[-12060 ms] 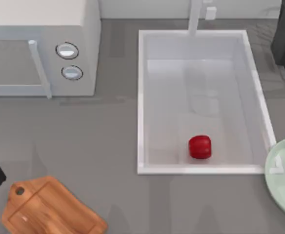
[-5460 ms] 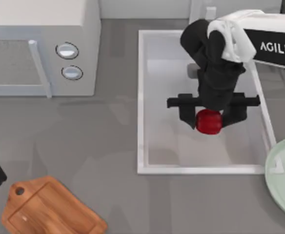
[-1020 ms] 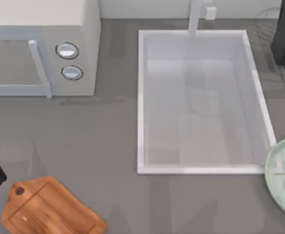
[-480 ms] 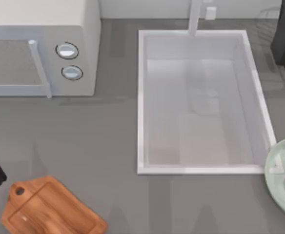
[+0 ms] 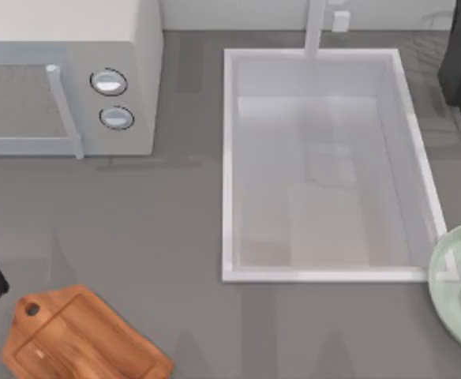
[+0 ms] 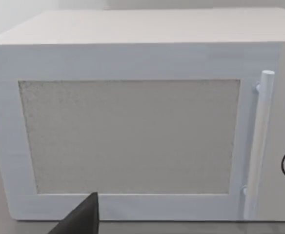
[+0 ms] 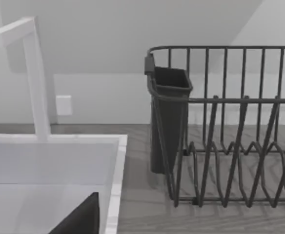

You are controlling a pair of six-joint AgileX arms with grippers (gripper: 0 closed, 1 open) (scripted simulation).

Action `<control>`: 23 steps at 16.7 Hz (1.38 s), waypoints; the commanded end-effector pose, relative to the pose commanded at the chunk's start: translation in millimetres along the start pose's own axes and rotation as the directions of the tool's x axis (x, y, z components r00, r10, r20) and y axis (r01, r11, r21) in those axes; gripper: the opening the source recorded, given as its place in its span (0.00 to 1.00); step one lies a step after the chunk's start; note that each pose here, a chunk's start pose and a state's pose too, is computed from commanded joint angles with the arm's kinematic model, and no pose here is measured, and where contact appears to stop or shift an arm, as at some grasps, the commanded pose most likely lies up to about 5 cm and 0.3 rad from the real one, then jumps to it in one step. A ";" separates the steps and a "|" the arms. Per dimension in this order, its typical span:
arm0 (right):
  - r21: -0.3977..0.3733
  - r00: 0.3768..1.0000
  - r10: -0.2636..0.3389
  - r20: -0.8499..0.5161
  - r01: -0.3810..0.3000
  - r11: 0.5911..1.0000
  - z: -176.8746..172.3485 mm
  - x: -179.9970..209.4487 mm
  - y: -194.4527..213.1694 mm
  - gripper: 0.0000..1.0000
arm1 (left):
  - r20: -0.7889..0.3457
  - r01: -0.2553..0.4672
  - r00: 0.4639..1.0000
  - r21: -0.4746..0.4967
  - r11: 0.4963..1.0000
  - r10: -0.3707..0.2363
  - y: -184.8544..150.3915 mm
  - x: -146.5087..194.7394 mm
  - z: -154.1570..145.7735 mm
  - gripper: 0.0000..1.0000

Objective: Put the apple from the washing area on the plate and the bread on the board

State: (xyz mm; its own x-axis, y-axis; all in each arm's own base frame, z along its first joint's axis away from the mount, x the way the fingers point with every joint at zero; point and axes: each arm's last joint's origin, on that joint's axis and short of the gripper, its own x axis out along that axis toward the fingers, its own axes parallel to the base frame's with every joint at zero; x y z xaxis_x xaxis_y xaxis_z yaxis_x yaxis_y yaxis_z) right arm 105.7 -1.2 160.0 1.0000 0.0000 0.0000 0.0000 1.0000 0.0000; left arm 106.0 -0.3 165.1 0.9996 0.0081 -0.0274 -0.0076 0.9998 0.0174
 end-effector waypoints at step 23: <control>0.000 1.000 0.000 0.000 0.000 1.000 0.0 0.0 0.0 1.00 | -0.999 0.327 0.032 -0.004 0.945 -0.015 84.9 166.3 10.7 1.00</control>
State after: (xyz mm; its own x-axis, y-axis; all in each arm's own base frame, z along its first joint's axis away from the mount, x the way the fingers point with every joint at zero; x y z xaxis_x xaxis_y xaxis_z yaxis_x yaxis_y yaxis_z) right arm 105.7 -1.2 160.0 1.0000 0.0000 0.0000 0.0000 1.0000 0.0000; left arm 271.9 85.7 172.7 0.0044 0.0023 -1.0000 0.3191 0.9477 0.0036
